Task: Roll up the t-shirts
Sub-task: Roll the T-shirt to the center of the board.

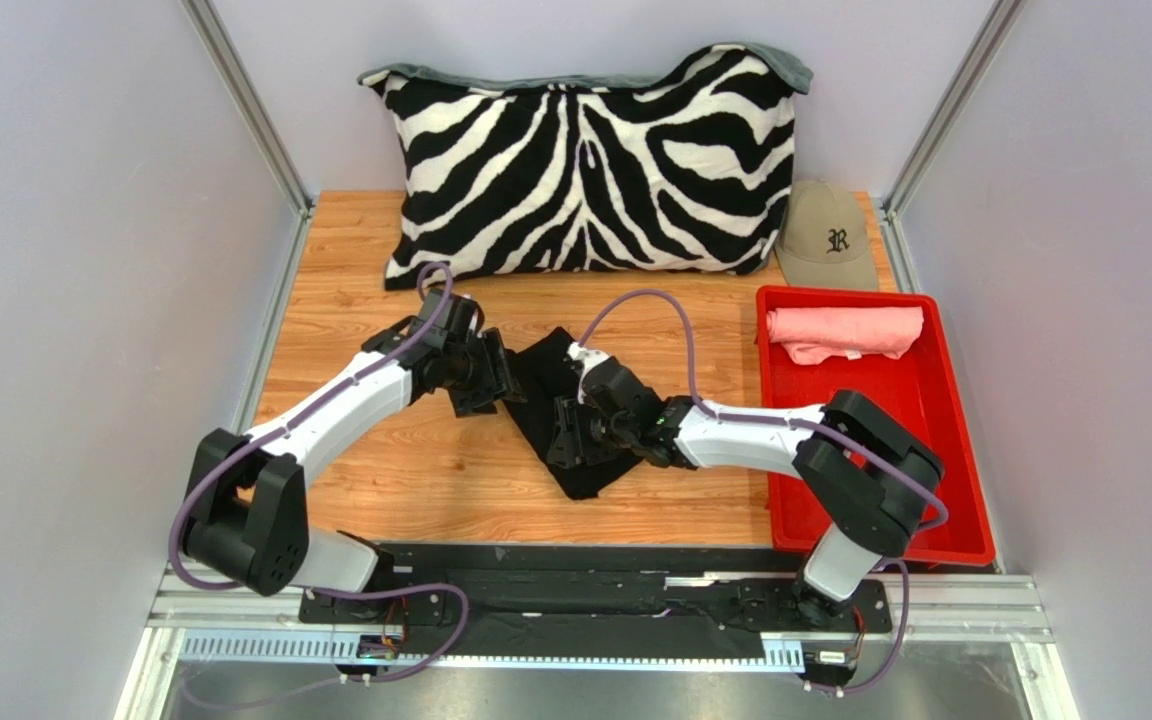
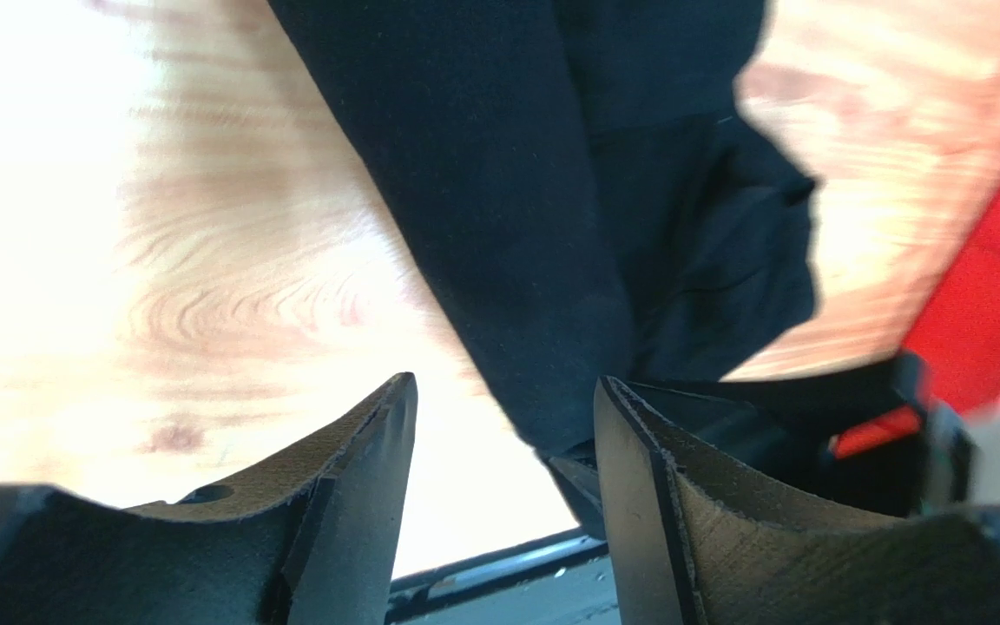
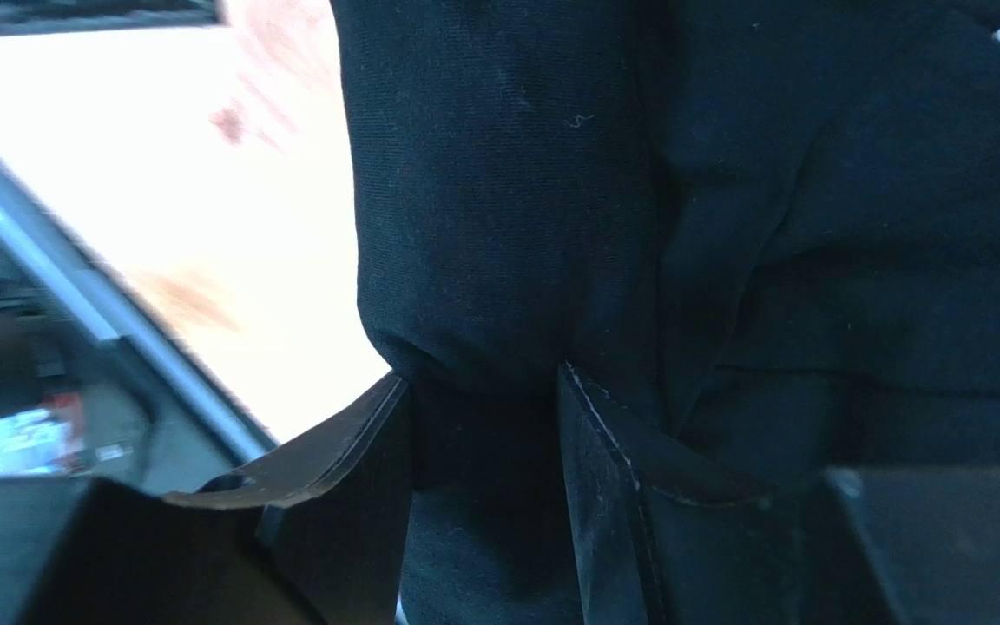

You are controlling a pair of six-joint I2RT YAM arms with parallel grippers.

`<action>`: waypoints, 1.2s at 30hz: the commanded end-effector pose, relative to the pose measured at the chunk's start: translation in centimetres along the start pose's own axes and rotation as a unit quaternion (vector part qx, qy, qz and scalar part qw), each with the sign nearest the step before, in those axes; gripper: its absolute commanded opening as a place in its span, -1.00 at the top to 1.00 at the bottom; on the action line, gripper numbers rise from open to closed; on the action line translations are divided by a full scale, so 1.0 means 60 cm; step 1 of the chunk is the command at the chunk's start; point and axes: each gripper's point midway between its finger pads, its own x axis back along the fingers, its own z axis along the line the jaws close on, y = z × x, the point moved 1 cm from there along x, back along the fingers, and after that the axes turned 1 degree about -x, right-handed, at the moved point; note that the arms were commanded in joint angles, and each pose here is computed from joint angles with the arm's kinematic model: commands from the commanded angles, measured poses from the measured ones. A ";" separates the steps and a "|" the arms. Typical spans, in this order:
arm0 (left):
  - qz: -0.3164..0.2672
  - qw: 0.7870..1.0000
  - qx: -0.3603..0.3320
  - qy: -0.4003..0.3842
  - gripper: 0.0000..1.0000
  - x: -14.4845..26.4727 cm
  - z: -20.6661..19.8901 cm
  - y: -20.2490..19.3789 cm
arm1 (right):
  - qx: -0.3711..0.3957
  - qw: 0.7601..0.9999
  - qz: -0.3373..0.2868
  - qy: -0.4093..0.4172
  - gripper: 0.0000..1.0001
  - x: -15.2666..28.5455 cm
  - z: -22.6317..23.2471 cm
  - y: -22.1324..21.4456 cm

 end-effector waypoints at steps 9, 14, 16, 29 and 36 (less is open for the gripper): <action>-0.073 0.992 0.011 -0.104 -0.32 -0.031 -0.026 0.024 | -0.168 0.975 0.057 0.134 0.09 -0.002 -0.023 -0.031; -0.087 0.988 0.027 -0.123 -0.35 -0.060 -0.033 0.037 | -0.185 0.972 0.059 0.136 0.10 -0.004 -0.034 -0.034; -0.079 0.989 0.036 -0.118 -0.35 -0.073 -0.027 0.031 | -0.189 0.971 0.061 0.134 0.10 -0.004 -0.038 -0.037; -0.002 0.998 0.055 -0.009 0.89 -0.075 -0.006 -0.012 | -0.106 0.990 0.034 0.084 -0.01 0.019 -0.034 -0.027; 0.034 0.997 0.043 0.054 1.00 -0.031 0.029 -0.043 | 0.066 0.992 -0.060 -0.084 -0.23 0.064 -0.011 -0.001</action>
